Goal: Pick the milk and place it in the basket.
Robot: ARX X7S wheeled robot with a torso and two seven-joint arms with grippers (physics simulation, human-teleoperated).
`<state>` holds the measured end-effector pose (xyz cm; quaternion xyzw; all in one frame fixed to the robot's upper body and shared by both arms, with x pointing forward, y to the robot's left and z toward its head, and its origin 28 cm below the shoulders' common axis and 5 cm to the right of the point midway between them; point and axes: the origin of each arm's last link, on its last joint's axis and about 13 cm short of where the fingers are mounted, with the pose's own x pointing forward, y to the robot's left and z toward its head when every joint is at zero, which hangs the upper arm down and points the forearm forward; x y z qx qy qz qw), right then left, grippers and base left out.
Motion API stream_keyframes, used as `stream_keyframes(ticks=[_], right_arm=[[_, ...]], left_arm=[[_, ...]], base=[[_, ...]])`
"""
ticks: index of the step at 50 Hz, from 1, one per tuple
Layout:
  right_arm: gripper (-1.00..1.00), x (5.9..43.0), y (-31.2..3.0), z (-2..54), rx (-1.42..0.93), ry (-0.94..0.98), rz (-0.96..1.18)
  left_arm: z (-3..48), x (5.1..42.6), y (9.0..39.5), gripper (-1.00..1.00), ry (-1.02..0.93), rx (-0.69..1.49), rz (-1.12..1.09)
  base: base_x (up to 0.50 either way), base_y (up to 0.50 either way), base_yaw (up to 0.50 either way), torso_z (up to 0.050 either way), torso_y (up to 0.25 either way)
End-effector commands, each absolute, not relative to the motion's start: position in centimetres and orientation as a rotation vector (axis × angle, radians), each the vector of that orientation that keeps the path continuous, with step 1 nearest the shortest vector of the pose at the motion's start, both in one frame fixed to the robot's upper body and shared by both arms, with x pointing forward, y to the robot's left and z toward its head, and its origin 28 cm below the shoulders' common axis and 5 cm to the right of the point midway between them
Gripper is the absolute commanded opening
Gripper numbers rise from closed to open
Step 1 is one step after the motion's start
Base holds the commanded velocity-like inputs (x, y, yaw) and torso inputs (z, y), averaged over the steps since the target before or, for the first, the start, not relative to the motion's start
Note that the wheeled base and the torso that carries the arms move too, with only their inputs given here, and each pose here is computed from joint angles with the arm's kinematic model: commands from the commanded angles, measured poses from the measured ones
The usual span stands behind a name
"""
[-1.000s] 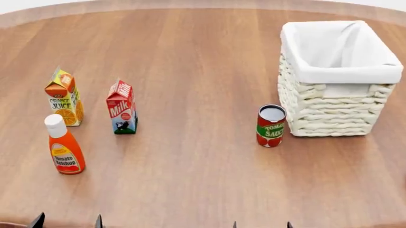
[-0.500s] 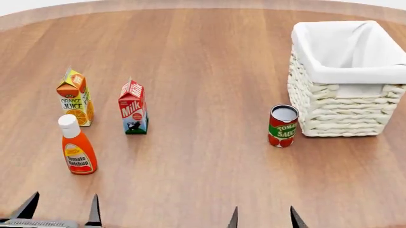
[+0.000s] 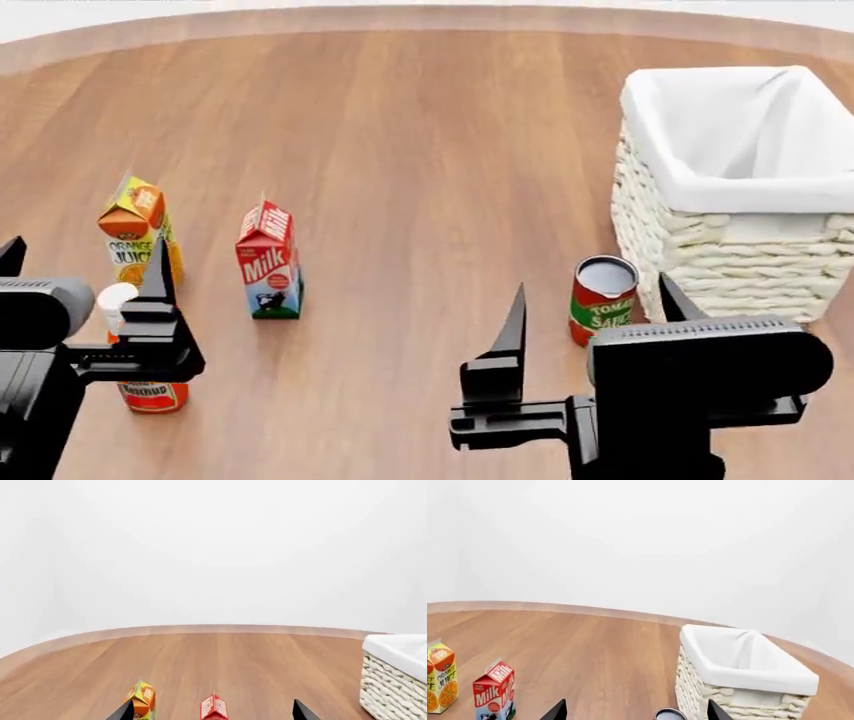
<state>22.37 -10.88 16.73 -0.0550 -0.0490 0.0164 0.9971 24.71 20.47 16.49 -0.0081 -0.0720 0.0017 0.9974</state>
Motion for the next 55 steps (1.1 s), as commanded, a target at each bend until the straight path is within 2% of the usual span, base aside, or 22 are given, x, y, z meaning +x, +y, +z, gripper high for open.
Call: stream_keyframes(ticks=[1, 55], right_arm=[[1.0, 22.1, -11.05, 18.0, -0.127, -0.115, 0.043], [1.0, 22.35, -10.77, 18.12, -0.14, -0.113, 0.065]], left_arm=[[17.83, 24.67, 20.47, 1.0, -0.167, -0.017, 0.003], [17.86, 24.65, 20.63, 1.0, -0.177, -0.02, 0.0]], base=[[0.5, 0.0, 0.0, 0.0, 0.0], [0.5, 0.0, 0.0, 0.0, 0.001]])
